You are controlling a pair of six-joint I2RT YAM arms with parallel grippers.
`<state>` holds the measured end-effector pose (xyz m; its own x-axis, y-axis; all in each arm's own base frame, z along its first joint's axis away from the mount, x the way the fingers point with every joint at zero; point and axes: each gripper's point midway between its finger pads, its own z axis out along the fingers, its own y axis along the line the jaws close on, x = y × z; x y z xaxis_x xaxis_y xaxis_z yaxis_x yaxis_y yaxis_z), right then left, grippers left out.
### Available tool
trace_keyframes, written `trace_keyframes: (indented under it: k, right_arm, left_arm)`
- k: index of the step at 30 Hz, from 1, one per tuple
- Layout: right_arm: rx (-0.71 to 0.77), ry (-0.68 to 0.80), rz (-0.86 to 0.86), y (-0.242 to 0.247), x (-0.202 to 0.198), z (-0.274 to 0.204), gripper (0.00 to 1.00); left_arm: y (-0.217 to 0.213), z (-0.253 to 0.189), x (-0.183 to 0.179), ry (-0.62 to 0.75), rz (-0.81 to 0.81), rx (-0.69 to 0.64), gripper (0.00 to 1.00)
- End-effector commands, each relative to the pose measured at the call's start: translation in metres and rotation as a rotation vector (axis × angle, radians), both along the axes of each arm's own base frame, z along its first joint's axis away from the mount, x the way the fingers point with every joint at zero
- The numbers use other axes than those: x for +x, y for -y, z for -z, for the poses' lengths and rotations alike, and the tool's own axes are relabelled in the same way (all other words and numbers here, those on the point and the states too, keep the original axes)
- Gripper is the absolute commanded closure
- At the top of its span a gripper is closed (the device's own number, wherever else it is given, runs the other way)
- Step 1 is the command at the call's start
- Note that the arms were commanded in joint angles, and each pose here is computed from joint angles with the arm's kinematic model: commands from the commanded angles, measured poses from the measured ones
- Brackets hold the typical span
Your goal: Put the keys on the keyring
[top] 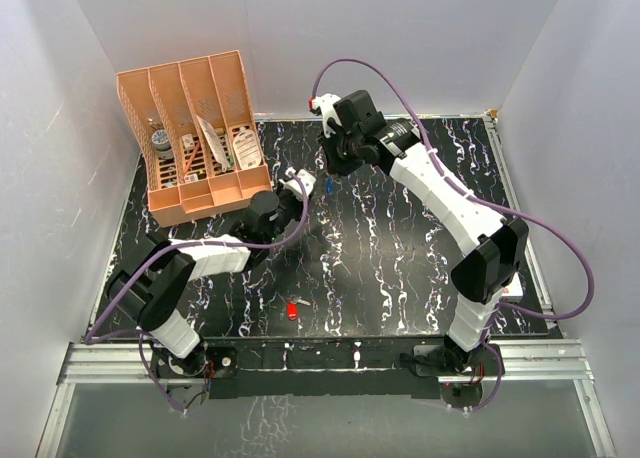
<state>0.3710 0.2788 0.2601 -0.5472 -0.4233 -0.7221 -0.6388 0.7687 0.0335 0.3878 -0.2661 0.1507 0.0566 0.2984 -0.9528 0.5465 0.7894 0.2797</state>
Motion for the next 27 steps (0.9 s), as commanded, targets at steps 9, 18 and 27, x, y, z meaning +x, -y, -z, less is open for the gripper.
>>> trace_keyframes:
  k: [9, 18, 27]
  right_arm:
    - [0.057, 0.047, -0.003, -0.008, 0.011, -0.029, 1.0]
    - [0.075, 0.027, -0.008, -0.013, 0.011, -0.027, 1.0]
    - [0.098, 0.007, -0.023, -0.019, 0.009, -0.027, 1.0]
  left_arm:
    - [0.017, -0.071, -0.035, 0.031, 0.152, -0.293, 0.66]
    - [0.036, -0.071, -0.045, 0.008, 0.264, -0.345, 0.61]
    - [0.05, -0.071, -0.037, 0.013, 0.292, -0.386, 0.56]
